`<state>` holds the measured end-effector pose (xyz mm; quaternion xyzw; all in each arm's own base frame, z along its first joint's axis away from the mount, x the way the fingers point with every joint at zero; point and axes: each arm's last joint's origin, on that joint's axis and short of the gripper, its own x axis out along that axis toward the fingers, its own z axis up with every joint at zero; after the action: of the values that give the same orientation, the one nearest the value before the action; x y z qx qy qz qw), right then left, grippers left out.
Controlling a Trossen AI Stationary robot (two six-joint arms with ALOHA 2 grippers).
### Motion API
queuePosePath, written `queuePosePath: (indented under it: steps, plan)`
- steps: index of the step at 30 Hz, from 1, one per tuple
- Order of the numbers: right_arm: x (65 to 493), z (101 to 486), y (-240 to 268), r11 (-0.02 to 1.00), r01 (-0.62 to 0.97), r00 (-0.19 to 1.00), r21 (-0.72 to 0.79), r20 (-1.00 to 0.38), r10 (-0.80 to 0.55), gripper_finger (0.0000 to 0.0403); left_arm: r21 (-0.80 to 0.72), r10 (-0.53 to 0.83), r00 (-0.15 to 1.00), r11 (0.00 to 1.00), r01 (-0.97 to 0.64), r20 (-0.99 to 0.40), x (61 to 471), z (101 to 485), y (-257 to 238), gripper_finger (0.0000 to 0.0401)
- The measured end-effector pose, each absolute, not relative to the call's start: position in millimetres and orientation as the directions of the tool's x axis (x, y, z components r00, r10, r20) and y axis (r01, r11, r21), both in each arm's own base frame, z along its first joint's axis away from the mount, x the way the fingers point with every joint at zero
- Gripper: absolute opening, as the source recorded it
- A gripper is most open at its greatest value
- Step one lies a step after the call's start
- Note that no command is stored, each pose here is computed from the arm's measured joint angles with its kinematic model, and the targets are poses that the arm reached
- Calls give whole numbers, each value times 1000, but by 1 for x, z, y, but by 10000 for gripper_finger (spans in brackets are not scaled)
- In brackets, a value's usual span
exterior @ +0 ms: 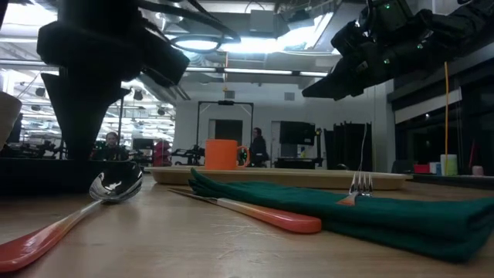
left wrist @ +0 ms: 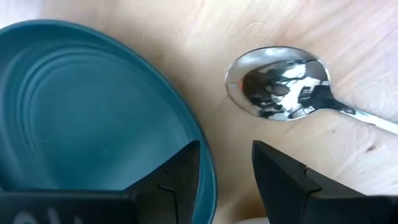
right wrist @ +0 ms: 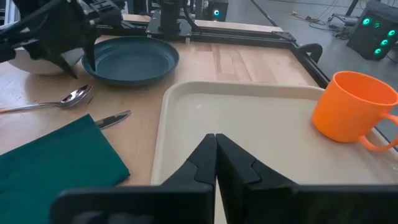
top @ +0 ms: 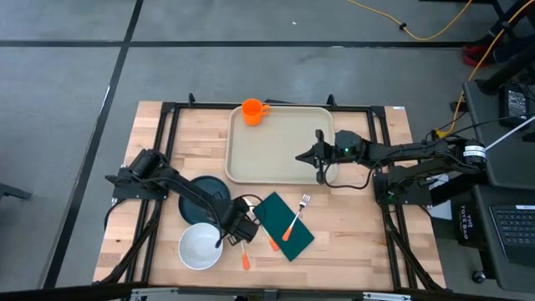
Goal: Set up tray
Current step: Put the blue-green plate on the gray tray
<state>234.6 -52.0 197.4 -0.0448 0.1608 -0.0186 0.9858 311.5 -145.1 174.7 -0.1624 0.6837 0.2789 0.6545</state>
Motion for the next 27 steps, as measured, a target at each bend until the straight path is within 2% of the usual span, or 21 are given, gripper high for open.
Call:
queuePosePath:
  steps: [12, 18, 27]
  plan:
    - [235, 198, -52, 995, 22, 948, -94, -314, -50, 11, 195, 170, -98, 789, -583, -981, 310, 174, -144, 141]
    - [235, 198, -52, 995, 22, 949, -94, -311, -51, 11, 171, 141, -97, 798, -578, -985, 305, 157, -142, 141]
    - [235, 198, -52, 997, 29, 951, -74, -306, -51, 11, 216, 195, -97, 818, -533, -976, 302, 152, -139, 140]
